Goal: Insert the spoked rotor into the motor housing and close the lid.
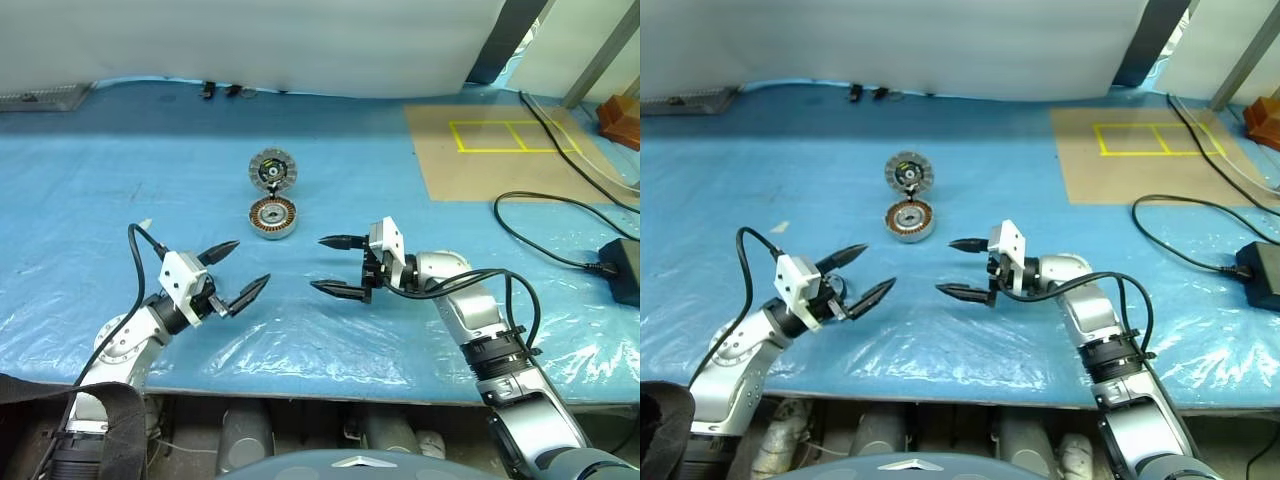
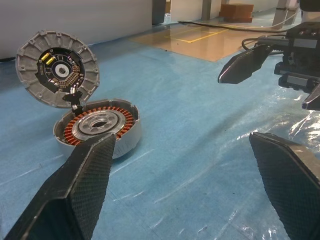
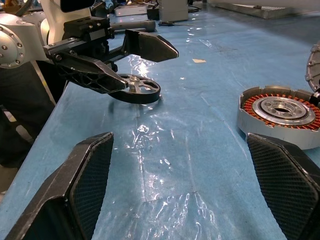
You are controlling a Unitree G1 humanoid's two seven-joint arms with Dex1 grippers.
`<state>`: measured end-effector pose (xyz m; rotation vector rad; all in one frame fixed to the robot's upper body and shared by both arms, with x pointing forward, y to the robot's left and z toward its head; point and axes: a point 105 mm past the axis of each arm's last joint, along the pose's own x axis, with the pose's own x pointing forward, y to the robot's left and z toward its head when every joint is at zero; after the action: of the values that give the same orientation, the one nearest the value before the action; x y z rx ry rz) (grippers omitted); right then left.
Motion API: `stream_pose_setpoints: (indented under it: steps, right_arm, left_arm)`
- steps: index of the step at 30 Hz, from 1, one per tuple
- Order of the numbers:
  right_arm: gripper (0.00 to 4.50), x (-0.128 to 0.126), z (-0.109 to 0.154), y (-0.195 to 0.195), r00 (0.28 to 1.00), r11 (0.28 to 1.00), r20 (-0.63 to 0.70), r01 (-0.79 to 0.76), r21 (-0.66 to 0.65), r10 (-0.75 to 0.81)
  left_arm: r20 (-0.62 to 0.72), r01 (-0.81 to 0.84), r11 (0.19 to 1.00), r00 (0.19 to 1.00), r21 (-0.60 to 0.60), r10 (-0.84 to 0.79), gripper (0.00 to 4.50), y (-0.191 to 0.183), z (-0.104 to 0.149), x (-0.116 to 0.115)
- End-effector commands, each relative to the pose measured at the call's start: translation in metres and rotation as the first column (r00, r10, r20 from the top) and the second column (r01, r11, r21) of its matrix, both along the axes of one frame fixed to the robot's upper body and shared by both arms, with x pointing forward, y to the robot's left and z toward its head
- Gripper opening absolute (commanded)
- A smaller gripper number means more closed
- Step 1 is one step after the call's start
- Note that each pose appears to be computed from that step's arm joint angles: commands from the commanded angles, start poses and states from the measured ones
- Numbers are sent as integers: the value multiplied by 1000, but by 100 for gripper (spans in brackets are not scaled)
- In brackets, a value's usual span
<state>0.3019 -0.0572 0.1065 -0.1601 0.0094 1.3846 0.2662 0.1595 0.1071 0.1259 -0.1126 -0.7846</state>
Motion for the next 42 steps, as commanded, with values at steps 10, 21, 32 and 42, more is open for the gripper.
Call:
stream_pose_setpoints:
  steps: [10,21,32,42]
  right_arm:
    - [444,0,15,3,998,1000,53,-21,17,20]
    - [444,25,24,20,999,999,16,34,23,-34]
    - [444,71,42,84,999,973,53,5,-229,7]
    - [444,94,33,110,982,906,188,96,-411,-19]
  left_arm:
    - [45,6,1000,999,5,-6,450,0,6,-2]
    - [48,-54,998,997,26,53,450,10,2,-3]
    - [63,-176,984,983,18,175,450,14,1,-8]
    - [68,-239,971,969,-7,239,450,5,1,-17]
